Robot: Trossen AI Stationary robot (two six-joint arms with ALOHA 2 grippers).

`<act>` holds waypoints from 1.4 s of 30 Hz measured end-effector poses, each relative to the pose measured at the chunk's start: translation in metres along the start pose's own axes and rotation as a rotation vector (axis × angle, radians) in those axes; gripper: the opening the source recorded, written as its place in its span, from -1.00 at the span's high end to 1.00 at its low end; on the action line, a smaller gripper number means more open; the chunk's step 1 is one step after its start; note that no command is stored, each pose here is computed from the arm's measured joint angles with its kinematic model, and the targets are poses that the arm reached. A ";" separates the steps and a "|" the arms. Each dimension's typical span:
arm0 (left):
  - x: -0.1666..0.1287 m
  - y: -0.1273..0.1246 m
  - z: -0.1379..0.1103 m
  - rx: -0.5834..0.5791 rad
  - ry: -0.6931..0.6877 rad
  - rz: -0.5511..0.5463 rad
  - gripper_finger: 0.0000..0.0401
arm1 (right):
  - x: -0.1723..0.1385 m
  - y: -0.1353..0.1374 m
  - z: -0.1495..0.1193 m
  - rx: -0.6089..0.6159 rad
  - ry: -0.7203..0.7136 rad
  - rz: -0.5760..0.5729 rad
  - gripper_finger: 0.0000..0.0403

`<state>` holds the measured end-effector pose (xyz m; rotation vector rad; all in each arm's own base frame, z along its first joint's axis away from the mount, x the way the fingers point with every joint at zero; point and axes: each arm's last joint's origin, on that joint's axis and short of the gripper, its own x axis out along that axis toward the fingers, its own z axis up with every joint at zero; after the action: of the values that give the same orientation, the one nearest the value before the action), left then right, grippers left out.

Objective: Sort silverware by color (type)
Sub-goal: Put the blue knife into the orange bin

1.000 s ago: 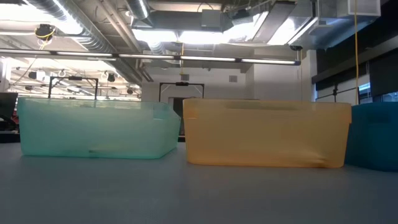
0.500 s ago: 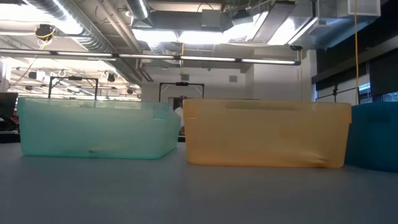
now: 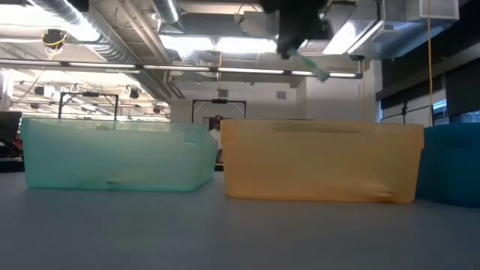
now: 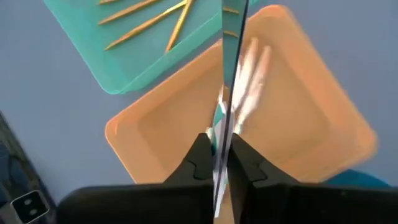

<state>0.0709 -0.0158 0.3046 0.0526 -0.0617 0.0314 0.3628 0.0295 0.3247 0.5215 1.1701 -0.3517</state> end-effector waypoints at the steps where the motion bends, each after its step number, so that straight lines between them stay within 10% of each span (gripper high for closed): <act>1: 0.000 0.000 -0.006 0.006 -0.013 0.004 0.34 | 0.006 -0.003 0.002 -0.007 0.009 0.026 0.99; 10: 0.002 -0.003 -0.039 0.051 -0.086 0.041 0.34 | 0.056 -0.029 0.009 -0.017 0.072 0.214 0.98; 42: 0.010 -0.006 -0.101 0.161 -0.140 0.093 0.34 | 0.123 -0.056 -0.025 0.031 0.161 0.293 0.97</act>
<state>0.0868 -0.0165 0.2038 0.2131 -0.2016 0.1259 0.3587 -0.0020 0.1908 0.7482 1.2235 -0.0762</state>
